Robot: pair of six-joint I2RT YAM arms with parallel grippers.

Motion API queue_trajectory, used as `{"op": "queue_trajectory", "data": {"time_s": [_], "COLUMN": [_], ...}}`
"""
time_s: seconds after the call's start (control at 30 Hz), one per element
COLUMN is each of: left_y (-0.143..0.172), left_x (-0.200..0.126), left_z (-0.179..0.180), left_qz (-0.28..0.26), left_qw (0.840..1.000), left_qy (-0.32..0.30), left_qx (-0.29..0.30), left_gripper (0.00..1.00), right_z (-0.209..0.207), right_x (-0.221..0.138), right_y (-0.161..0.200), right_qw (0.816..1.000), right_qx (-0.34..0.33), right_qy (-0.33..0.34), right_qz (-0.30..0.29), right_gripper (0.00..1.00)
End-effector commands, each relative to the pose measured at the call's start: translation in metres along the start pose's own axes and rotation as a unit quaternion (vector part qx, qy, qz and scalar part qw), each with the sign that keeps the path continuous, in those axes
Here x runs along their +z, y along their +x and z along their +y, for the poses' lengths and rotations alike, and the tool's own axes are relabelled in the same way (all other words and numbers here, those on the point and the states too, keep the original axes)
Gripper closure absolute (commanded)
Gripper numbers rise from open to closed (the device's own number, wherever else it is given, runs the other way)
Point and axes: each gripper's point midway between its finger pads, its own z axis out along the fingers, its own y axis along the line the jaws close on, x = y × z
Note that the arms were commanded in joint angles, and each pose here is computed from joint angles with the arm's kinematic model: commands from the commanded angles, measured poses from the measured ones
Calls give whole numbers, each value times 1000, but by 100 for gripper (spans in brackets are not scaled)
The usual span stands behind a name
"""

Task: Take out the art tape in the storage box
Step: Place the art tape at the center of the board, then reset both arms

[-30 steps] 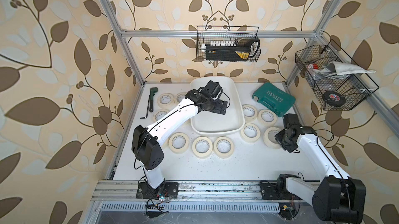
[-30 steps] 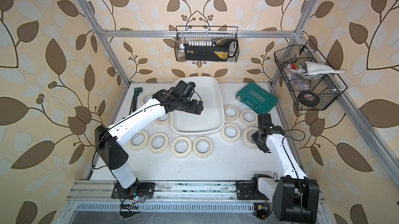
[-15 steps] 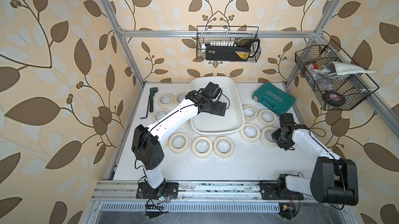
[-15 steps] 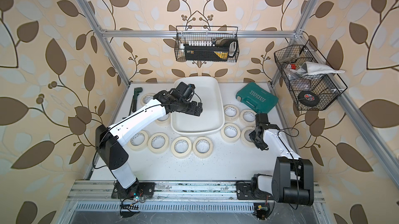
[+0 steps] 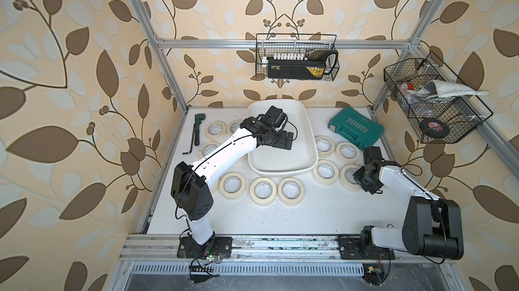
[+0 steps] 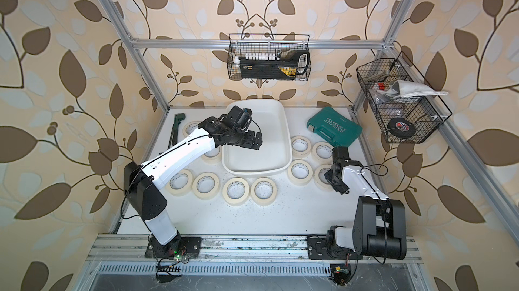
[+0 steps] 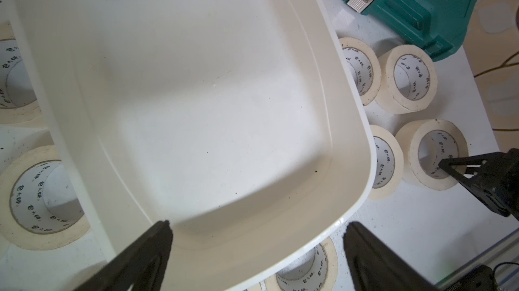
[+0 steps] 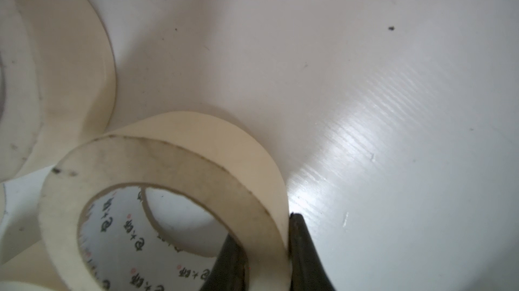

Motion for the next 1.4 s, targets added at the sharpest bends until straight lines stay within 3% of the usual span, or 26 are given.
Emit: {"op": "queue_trajectory", "data": {"time_s": [0.0, 0.1, 0.33, 0.37, 0.5, 0.73, 0.83, 0.93, 1.03, 1.13, 1.23, 1.3, 1.37], "left_y": [1, 0, -17, -21, -43, -82, -92, -94, -87, -67, -35, -15, 4], "left_x": [0, 0, -14, -18, -29, -68, -81, -88, -92, -91, -87, -85, -81], "left_z": [9, 12, 33, 40, 68, 128, 151, 174, 205, 252, 307, 336, 356], "left_qz": [2, 0, -33, -44, -89, -201, -246, -270, -291, -297, -276, -255, -237], "left_qw": [1000, 1000, 998, 998, 992, 962, 945, 935, 923, 906, 885, 879, 879], "left_qy": [-12, -15, -33, -39, -57, -157, -193, -208, -231, -269, -330, -352, -353], "left_qx": [-8, -10, -31, -36, -71, -99, -100, -96, -98, -136, -178, -196, -215], "left_gripper": [1, 1, 1, 1, 1, 1, 1, 1, 1, 1, 1, 1, 1], "right_z": [6, 8, 24, 29, 41, 57, 69, 88, 103, 109, 121, 132, 138], "right_x": [-4, -11, -47, -54, -88, -149, -163, -169, -158, -141, -128, -125, -114], "right_y": [-6, -10, -29, -31, -49, -80, -89, -95, -98, -106, -103, -96, -91], "right_qw": [1000, 1000, 995, 993, 984, 953, 934, 913, 905, 900, 879, 863, 859], "right_qx": [-7, -10, -39, -50, -69, -76, -89, -110, -126, -161, -204, -227, -250], "right_qy": [-12, -21, -72, -89, -131, -206, -245, -284, -298, -269, -264, -267, -241], "right_qz": [-5, -14, -52, -58, -104, -208, -245, -270, -276, -304, -341, -365, -377], "right_gripper": [59, 48, 45, 37, 24, 10, 2, 1, 1, 1, 1, 1, 0]}}
